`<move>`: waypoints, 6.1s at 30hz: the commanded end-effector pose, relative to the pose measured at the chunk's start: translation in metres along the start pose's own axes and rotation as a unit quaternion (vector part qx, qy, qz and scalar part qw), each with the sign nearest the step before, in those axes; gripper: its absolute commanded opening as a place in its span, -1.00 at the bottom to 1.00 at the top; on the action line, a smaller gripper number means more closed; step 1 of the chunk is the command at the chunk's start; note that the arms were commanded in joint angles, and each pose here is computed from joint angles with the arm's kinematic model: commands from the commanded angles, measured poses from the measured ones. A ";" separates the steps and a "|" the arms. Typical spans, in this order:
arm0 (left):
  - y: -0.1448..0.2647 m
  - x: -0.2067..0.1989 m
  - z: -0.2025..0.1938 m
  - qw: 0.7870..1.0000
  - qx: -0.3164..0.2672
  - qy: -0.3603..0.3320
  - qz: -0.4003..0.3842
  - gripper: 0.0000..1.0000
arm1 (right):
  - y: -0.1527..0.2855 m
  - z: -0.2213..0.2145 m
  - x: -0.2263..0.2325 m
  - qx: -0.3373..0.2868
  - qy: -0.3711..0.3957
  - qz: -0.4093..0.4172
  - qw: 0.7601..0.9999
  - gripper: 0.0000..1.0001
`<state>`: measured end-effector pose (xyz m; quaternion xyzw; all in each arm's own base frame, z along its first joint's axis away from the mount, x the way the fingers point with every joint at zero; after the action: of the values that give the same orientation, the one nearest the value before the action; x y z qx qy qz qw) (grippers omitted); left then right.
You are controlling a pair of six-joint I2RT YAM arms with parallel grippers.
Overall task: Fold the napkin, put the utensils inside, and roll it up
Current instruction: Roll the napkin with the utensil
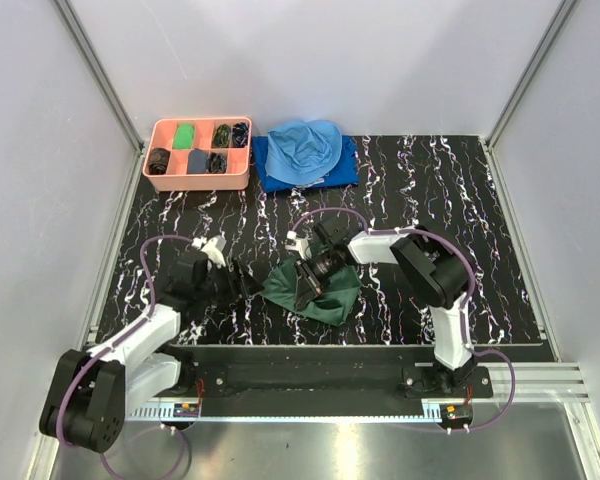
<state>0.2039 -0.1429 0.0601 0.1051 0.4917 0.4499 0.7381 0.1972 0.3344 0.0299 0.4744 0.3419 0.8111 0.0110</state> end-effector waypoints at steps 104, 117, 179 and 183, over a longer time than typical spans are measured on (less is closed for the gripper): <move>-0.037 -0.008 -0.002 0.986 0.161 0.022 0.044 -1.00 | -0.030 -0.006 0.066 -0.086 0.280 -0.449 0.844 0.43; -0.037 -0.008 -0.002 0.985 0.164 0.021 0.042 -1.00 | -0.035 -0.009 0.042 -0.072 0.300 -0.475 0.824 0.35; -0.022 -0.017 0.007 0.996 -0.004 -0.010 -0.085 0.36 | -0.019 -0.030 -0.012 -0.011 -0.067 0.103 0.992 -0.61; -0.031 -0.022 0.000 0.995 0.014 -0.021 -0.100 0.29 | -0.019 -0.028 -0.017 -0.008 -0.080 0.115 0.990 -0.63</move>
<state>0.2135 -0.1612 0.0464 0.0917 0.5139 0.4042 0.7511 0.1766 0.3366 0.0222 0.5505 0.2564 0.7904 -0.0800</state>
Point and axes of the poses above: each gripper's point midway between its finger pads, its own y axis back along the fingers, its own x axis along the line the jaws close on, z = x × y, the point moved 2 cm from there along y, back along the fingers, and after that the axes turned 2 degrees about -y, right-handed, at the moved point
